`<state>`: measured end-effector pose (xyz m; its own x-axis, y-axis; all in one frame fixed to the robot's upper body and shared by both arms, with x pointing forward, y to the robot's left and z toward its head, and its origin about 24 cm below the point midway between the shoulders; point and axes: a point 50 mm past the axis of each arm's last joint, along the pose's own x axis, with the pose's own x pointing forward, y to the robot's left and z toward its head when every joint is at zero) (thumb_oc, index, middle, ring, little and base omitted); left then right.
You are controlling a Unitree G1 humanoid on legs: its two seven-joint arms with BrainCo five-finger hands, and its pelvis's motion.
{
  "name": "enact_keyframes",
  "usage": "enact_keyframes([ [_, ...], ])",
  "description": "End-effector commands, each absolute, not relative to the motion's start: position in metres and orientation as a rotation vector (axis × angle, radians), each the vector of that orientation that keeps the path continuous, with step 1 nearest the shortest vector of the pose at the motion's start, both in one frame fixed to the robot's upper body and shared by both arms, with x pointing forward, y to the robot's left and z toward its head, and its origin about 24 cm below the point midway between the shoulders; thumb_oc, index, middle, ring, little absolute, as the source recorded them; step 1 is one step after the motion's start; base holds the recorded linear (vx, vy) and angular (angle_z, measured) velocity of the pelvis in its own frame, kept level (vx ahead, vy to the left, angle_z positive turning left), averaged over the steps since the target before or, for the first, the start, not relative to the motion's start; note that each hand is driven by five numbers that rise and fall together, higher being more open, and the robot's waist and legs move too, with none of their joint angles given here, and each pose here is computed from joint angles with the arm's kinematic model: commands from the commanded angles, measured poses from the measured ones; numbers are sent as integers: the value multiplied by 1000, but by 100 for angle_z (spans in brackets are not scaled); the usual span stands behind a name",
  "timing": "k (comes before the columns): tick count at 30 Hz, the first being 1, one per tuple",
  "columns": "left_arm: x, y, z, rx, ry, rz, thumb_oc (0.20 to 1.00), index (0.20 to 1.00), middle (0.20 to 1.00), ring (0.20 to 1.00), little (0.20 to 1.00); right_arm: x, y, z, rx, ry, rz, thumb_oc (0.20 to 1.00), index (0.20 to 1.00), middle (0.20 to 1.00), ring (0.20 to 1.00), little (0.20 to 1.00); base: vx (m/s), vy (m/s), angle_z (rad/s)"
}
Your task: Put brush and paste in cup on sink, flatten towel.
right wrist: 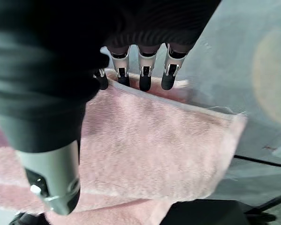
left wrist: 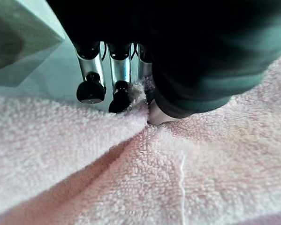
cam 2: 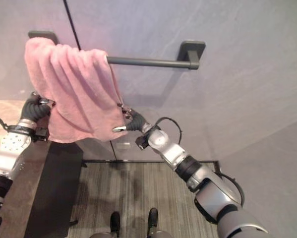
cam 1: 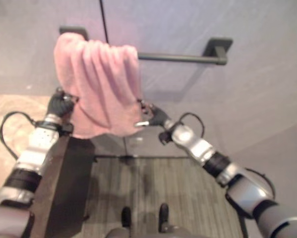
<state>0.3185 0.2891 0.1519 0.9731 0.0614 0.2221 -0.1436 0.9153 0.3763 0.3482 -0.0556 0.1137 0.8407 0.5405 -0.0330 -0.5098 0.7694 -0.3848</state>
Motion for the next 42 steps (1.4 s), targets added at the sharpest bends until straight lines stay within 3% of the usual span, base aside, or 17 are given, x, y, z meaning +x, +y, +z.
enact_keyframes([
  [1, 320, 295, 187, 419, -339, 136, 200, 200, 200, 200, 200, 359, -55, 144, -347, -178, 540, 1000, 1000, 1000, 1000, 1000, 0, 0, 0],
  [12, 321, 292, 182, 377, -337, 144, 200, 200, 200, 200, 200, 365, -32, 161, -344, -219, 549, 1000, 1000, 1000, 1000, 1000, -7, -10, -2],
  [23, 318, 298, 175, 385, -306, 161, 200, 200, 200, 200, 200, 366, -55, 150, -394, -171, 523, 1000, 1000, 1000, 1000, 1000, 0, 0, 0],
  [24, 317, 298, 171, 382, -292, 153, 200, 200, 200, 200, 200, 368, -76, 146, -405, -156, 481, 1000, 1000, 1000, 1000, 1000, 0, 0, 0],
  [26, 317, 298, 169, 373, -289, 154, 200, 200, 200, 200, 200, 369, -78, 150, -402, -171, 467, 1000, 1000, 1000, 1000, 1000, 0, 0, 0],
  [42, 321, 294, 164, 353, -276, 155, 200, 200, 200, 200, 200, 376, -54, 166, -381, -209, 481, 1000, 1000, 1000, 1000, 1000, 0, 0, 0],
])
